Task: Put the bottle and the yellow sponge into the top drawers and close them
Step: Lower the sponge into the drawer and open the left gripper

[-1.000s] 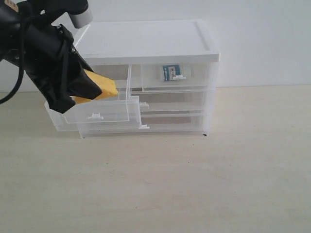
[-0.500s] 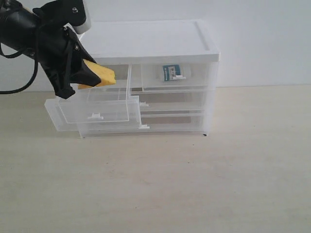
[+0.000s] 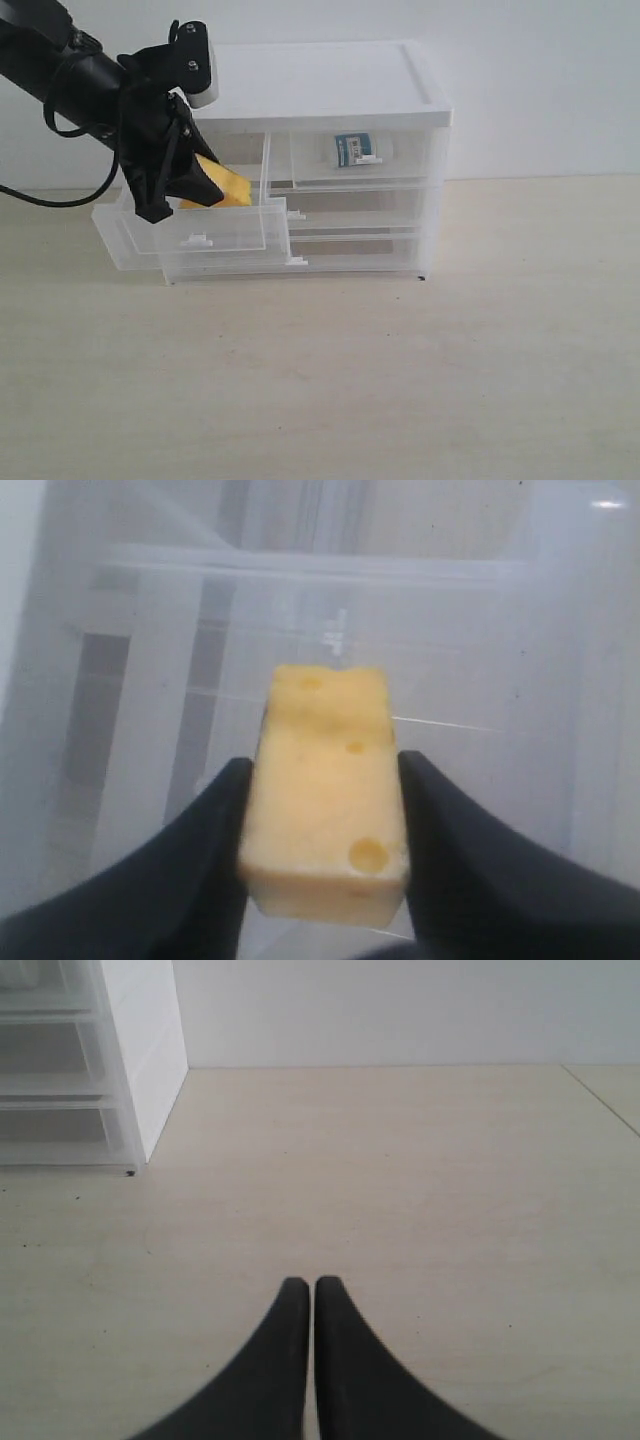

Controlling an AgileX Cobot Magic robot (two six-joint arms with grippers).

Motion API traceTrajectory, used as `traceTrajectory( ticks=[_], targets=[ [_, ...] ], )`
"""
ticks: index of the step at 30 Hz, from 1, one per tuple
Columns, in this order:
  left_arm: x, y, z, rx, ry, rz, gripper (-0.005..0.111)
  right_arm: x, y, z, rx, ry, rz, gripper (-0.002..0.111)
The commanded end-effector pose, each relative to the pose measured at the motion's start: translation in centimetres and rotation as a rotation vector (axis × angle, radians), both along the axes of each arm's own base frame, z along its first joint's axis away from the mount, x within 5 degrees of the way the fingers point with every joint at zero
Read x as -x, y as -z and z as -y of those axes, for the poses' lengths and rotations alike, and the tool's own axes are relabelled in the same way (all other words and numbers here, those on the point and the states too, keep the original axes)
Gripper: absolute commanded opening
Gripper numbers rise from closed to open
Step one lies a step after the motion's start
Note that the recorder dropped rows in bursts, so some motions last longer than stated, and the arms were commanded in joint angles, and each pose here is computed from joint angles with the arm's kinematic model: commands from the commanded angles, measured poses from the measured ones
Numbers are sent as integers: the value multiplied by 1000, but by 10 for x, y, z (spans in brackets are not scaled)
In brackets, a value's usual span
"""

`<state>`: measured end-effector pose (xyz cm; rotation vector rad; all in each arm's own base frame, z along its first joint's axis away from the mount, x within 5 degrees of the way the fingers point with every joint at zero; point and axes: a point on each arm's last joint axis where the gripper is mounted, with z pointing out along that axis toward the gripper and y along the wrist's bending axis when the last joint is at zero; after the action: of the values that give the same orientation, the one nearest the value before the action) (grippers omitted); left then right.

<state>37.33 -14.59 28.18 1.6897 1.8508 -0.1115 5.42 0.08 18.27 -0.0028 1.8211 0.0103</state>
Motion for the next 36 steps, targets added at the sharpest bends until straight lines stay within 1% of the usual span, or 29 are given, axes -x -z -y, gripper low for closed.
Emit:
traceTrajectory(
  ticks=[1, 7, 9, 12, 14, 16, 17, 19, 24, 30, 33, 35, 36],
  targets=[
    [-7, -1, -3, 8, -25, 38, 4, 0, -1, 0, 8, 0, 16, 0],
    [-12, 8, -5, 7, -36, 14, 4, 0, -1, 0, 8, 0, 16, 0],
    [-12, 9, -5, 7, -38, 14, 7, 0, -1, 0, 8, 0, 16, 0],
    [-15, 9, -5, 14, -52, 28, 23, 0, -1, 0, 8, 0, 16, 0],
    [-15, 9, -5, 16, -58, 37, 39, 0, -1, 0, 8, 0, 16, 0],
    [-17, 8, -5, 19, -67, 55, 51, 0, -1, 0, 8, 0, 16, 0],
    [-18, 7, -6, 27, -84, 66, 55, 0, -1, 0, 8, 0, 16, 0],
    [-21, 5, -6, 49, -126, 88, 59, 0, -1, 0, 8, 0, 16, 0],
    [-16, -11, -8, 68, -138, 125, 60, 0, -1, 0, 8, 0, 16, 0],
    [9, -45, -12, 81, -94, 122, 60, 0, -1, 0, 8, 0, 16, 0],
    [28, -57, -14, 90, -92, 43, 58, 0, -1, 0, 8, 0, 16, 0],
    [41, -62, -16, 84, -95, -46, 49, 0, -1, 0, 8, 0, 16, 0],
    [46, -62, -18, 69, -96, -87, 41, 0, -1, 0, 8, 0, 16, 0]
  ],
)
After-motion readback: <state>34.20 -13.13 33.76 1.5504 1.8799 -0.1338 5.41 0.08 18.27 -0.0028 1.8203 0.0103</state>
